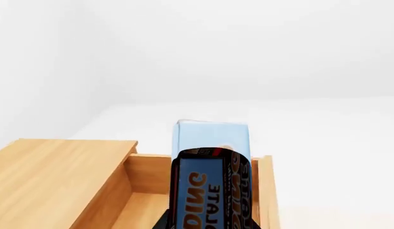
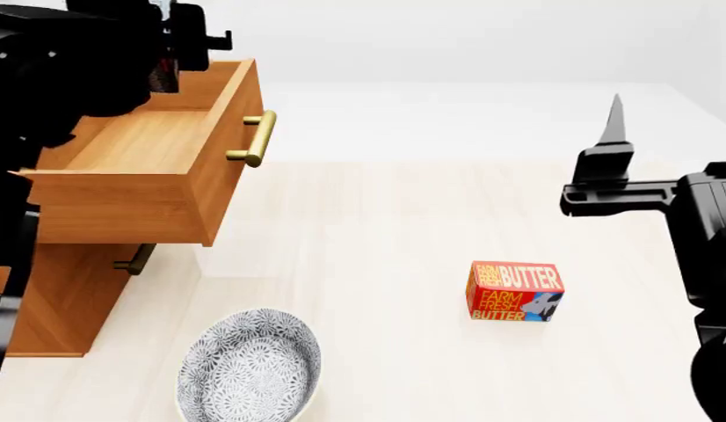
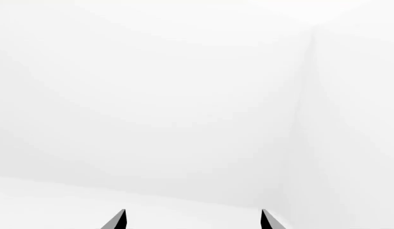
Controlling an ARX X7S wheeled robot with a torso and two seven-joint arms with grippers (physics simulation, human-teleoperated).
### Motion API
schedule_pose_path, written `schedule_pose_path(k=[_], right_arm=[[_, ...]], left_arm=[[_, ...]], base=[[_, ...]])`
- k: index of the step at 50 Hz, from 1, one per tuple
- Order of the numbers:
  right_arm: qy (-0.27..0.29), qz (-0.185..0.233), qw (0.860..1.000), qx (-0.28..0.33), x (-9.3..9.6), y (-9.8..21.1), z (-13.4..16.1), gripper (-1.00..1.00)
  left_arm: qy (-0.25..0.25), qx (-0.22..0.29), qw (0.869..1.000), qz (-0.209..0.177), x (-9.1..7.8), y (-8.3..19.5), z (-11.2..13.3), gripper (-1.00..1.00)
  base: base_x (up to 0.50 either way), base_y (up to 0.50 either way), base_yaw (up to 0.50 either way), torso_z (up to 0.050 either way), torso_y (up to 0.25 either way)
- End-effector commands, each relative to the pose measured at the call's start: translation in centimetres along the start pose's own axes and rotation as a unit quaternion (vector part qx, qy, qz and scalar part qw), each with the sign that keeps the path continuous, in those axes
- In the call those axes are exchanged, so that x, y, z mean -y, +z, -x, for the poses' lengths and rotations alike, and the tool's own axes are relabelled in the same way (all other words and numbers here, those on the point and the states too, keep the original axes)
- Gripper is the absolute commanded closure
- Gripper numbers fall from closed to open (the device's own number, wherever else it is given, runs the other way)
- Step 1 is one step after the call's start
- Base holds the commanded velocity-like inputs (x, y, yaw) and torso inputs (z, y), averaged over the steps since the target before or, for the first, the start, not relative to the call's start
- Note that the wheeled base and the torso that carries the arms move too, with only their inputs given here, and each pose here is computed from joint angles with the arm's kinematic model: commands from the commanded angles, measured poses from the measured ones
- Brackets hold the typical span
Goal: Put the chocolate pudding in the top drawer of the cabinet and close it.
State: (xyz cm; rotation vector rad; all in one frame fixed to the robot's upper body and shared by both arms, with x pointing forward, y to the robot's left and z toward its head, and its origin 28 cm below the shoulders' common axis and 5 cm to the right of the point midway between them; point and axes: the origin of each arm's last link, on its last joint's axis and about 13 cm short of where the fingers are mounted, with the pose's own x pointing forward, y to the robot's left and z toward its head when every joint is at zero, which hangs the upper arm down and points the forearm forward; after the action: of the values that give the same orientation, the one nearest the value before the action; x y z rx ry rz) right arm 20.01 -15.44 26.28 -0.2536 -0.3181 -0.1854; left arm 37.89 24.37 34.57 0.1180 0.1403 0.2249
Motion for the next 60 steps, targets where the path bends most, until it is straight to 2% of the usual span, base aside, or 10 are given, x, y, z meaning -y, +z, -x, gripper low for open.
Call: schedule_pose_path(k=[1,23,60], right_arm=[[0.001,-0.001,1.0,-0.005,-0.2,-0.4,-0.1,-1.0],[0.003,-0.002,1.0,-0.008,-0.3,-0.7,-0.2,-1.0],[0.007,-0.001,1.0,-0.014,-0.7,-1.0,-0.5,-1.0]], left_arm=[[0.022,-0.023,0.999,0.007,-0.7,-1.9,-1.5,1.0],[0.056,-0.045,0.997,0.008,-2.0,-3.5,-2.7,1.0],[0.048,-0.08,0.996,0.009,-1.9,-6.9,-3.7,1.0]], base=[[0.0,0.0,0.0,0.0,0.0],[0.0,0.0,0.0,0.0,0.0],[0.0,0.0,0.0,0.0,0.0]])
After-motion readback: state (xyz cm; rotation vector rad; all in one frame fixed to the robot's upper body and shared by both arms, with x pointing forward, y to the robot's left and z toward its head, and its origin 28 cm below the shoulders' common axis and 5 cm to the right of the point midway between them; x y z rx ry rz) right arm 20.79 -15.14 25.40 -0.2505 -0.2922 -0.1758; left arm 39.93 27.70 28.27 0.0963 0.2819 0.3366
